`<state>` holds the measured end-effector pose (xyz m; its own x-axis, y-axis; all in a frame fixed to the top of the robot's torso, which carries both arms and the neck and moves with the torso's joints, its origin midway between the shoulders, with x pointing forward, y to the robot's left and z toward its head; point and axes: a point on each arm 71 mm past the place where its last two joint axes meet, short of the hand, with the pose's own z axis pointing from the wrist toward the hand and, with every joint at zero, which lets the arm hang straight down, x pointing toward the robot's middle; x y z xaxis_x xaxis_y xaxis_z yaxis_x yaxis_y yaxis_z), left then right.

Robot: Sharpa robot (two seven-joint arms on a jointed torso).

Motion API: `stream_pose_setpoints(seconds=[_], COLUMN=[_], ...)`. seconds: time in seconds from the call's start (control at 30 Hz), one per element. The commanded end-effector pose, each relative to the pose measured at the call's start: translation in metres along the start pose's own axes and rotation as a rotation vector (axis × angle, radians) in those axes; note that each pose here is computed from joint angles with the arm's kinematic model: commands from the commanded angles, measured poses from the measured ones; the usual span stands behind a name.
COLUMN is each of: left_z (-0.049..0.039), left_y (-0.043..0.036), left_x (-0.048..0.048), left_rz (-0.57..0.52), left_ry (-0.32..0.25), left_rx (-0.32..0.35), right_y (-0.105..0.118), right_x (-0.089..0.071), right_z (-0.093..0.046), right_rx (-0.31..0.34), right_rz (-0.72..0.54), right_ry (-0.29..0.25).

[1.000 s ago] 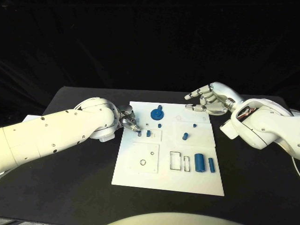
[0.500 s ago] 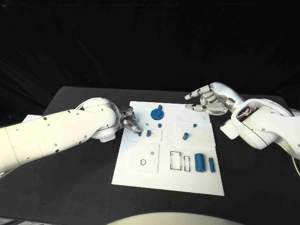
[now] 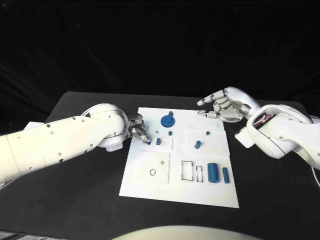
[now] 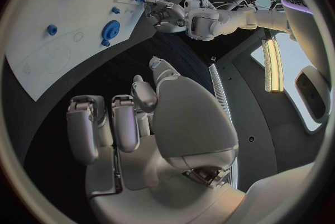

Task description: Assemble the parts on the task board

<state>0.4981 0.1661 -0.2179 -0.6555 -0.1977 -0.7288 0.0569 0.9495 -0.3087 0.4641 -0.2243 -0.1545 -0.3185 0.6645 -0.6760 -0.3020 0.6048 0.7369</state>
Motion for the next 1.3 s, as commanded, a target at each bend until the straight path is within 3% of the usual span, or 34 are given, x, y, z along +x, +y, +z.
stream_pose_setpoints(seconds=[0.03, 0.7, 1.3], left_z=[0.0005, 0.0018, 0.0083], left_y=[-0.0009, -0.0028, -0.0050], left_x=[0.0045, 0.0055, 0.0114], left_rz=[0.018, 0.022, 0.019], left_ry=[0.032, 0.039, 0.131], left_rx=[0.007, 0.000, -0.033], right_y=[0.0008, 0.0010, 0.0014], right_x=[0.0016, 0.0017, 0.0016], right_z=[0.0000, -0.0001, -0.0010], right_rx=[-0.007, -0.008, -0.008], right_rz=[-0.001, -0.001, 0.000], right_ry=[0.014, 0.014, 0.014])
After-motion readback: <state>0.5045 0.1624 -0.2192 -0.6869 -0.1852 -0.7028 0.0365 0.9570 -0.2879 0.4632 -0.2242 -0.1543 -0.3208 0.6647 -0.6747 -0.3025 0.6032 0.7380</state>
